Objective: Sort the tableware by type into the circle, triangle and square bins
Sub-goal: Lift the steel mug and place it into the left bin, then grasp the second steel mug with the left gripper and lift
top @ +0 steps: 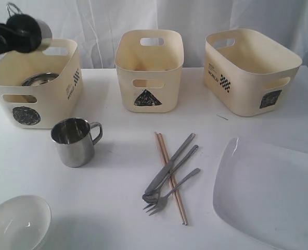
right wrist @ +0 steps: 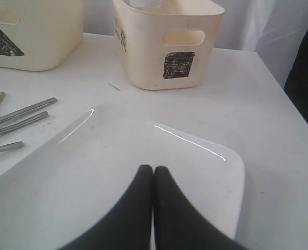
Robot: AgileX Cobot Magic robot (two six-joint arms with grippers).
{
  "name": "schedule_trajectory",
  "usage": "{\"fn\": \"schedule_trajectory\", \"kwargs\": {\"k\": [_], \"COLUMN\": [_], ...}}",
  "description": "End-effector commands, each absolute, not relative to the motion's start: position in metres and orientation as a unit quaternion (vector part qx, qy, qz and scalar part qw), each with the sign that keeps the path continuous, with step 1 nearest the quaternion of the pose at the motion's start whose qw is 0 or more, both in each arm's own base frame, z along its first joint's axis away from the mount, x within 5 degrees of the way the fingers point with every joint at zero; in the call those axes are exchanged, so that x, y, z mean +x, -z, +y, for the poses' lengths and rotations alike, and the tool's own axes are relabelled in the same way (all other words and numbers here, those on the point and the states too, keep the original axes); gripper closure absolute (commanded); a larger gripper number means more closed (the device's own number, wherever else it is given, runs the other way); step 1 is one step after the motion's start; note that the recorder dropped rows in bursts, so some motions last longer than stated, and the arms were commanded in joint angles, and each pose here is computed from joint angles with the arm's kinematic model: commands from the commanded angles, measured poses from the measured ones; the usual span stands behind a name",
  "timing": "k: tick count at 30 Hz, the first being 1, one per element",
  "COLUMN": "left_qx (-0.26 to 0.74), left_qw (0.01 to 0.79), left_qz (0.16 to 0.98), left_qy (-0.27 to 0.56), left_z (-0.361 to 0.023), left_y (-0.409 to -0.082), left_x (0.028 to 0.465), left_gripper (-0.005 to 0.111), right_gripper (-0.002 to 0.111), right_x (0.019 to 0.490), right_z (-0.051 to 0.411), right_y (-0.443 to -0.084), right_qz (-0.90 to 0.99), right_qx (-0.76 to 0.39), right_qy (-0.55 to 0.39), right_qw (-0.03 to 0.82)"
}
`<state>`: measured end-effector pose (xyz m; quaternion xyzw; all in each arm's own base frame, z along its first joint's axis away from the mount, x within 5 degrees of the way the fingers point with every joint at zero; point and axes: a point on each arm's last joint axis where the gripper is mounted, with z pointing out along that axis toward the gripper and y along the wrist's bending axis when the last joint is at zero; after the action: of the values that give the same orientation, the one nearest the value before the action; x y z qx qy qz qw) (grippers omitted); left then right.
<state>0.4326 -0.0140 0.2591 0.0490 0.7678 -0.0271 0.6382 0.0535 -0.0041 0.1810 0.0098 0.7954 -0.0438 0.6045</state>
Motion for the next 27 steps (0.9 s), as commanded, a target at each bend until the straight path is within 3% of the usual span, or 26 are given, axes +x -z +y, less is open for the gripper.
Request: {"fn": "schedule_trajectory", "kwargs": {"k": [1,4,8,13,18,23,27], "left_qx": [0.034,0.014,-0.019,-0.037,-0.072,0.015,0.085], "left_qw": [0.589,0.544,0.542,0.564,0.48,0.279,0.229], "left_qz": [0.807,0.839,0.84,0.825,0.874,0.96,0.961], "left_qy": [0.018,0.013,0.022,0.018,-0.006,0.015,0.133], "left_z": [-0.011,-0.008,-0.006,-0.003,-0.002,-0.029,-0.064], "left_y": [-0.242,-0.238,-0.264,-0.32,-0.349,-0.318,-0.28], "left_x": [0.438,0.432,0.42,0.389,0.34,0.304,0.298], "left_gripper": [0.074,0.063,0.062,0.062,0.062,0.062,0.062], "right_gripper": [0.108,0.108,0.108,0.108,0.108,0.108,0.108], "right_x": [0.053,0.053,0.053,0.053,0.053,0.053,0.053], "right_z": [-0.004,-0.004,-0.004,-0.004,-0.004,-0.004,-0.004], "right_y": [-0.182,-0.182,-0.182,-0.182,-0.182,-0.182,-0.182], "right_qz": [0.793,0.793,0.793,0.793,0.793,0.793,0.793], "right_qx": [0.009,0.009,0.009,0.009,0.009,0.009,0.009], "right_qy": [0.048,0.048,0.048,0.048,0.048,0.048,0.048], "right_qw": [0.607,0.607,0.607,0.607,0.607,0.607,0.607]}}
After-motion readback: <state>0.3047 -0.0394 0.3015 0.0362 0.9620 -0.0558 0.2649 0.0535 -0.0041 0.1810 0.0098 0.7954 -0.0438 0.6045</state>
